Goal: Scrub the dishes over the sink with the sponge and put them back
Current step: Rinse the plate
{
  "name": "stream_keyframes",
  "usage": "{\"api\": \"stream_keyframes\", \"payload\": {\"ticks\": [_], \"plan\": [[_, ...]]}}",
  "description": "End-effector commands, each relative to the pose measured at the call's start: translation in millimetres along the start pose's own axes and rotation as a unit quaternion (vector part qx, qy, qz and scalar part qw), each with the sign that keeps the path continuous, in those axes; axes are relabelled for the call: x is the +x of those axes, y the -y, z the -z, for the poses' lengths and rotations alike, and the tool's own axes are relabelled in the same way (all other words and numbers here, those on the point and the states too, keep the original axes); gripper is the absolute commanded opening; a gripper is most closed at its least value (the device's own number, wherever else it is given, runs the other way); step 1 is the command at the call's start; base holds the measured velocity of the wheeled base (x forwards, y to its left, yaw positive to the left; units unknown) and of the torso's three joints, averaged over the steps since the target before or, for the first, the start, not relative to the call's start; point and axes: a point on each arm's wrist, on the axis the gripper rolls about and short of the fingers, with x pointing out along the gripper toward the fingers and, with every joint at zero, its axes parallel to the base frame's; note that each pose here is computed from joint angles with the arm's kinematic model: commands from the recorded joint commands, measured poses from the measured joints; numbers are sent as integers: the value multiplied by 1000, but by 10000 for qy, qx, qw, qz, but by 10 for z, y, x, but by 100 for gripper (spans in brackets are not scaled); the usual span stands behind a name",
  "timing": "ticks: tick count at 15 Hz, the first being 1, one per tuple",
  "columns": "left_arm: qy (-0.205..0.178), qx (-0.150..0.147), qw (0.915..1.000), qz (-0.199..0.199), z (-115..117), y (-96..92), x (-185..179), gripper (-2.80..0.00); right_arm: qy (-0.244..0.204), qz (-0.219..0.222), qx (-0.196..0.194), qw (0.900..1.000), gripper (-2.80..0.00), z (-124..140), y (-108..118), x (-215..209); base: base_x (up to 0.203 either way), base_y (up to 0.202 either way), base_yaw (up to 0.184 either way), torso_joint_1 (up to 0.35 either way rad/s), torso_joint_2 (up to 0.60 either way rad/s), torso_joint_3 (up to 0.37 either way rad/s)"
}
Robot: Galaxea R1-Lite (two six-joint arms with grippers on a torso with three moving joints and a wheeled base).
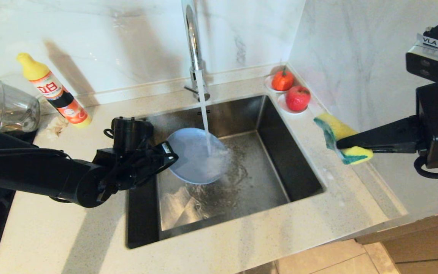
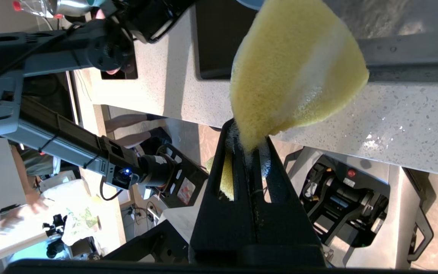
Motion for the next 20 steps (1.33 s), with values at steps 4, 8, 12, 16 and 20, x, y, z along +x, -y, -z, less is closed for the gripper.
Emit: {"api": "stream_keyframes", "payload": {"ticks": [4,8,12,16,20], "plan": [[915,-386,9939,482,-381,42,-266,-280,-70,24,45,10000,-280,36,21,2,0,0,0,0,0,0],[1118,-469,9875,1012,-523,102,-442,-280,-95,38,57,9999,-280,58,33,-3,0,0,0,0,0,0],[1032,-428,9832,1441,-571,117,-577,-280,-137,64,78,9999,-280,73,54,22,0,0,0,0,0,0],[908,-395,9816,1634,-470,99,-565,-280,-167,81,93,9998,-280,79,66,40,0,0,0,0,0,0],[511,-252,9855,1601,-237,91,-494,-280,-190,103,110,9997,-280,96,83,46,0,0,0,0,0,0]]}}
